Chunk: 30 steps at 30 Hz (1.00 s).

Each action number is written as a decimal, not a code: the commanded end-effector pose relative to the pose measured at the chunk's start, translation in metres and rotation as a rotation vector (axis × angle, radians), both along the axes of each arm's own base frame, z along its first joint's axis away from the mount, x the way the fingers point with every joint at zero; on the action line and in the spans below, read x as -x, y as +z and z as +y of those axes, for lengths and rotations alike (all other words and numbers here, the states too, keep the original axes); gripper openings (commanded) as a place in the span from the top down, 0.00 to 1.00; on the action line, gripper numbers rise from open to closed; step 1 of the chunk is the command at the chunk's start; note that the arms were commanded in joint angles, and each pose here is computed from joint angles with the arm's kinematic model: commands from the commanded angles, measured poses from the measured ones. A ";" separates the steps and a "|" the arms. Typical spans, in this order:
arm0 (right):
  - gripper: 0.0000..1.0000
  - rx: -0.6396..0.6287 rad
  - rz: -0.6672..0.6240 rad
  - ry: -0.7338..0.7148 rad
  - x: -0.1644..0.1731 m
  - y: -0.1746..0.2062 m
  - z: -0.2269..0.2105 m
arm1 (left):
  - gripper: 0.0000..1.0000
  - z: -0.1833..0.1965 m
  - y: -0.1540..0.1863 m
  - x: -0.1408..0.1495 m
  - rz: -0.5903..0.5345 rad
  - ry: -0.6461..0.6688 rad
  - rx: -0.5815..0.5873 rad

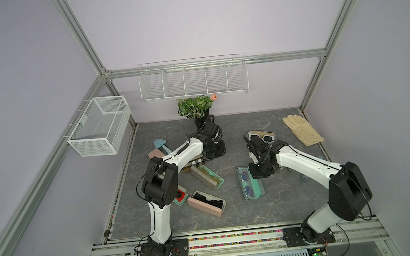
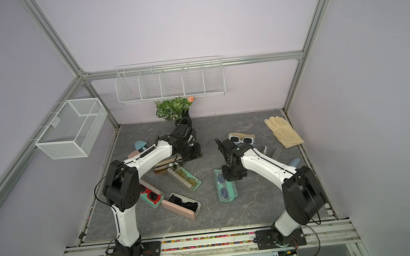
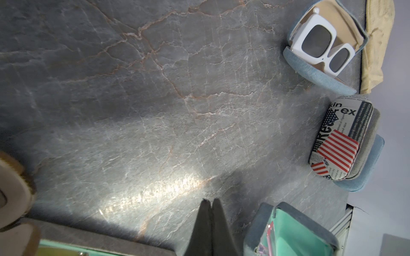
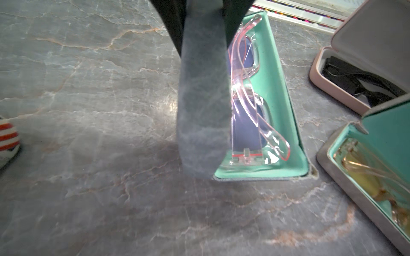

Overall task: Close the glasses case
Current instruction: Move the glasses case to the center of the board.

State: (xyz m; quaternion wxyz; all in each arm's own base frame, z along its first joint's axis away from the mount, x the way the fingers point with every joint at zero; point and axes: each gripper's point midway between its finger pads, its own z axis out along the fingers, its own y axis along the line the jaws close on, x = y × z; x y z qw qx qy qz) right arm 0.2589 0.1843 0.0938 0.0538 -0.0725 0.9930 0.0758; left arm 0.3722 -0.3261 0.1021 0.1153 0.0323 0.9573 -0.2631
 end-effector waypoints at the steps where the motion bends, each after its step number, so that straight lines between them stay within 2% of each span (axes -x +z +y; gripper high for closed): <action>1: 0.76 0.004 -0.005 0.018 -0.019 0.004 -0.001 | 1.00 -0.001 -0.001 -0.001 -0.002 -0.007 0.008; 10: 0.76 -0.007 0.006 -0.025 -0.070 -0.003 -0.004 | 1.00 0.002 -0.004 -0.001 0.005 -0.005 -0.001; 19: 0.74 0.019 0.034 -0.044 -0.089 -0.002 -0.006 | 1.00 0.002 -0.010 0.001 0.016 -0.005 -0.003; 30: 0.67 0.004 0.034 -0.050 -0.091 0.004 -0.002 | 1.00 -0.001 -0.016 0.001 0.031 -0.004 0.010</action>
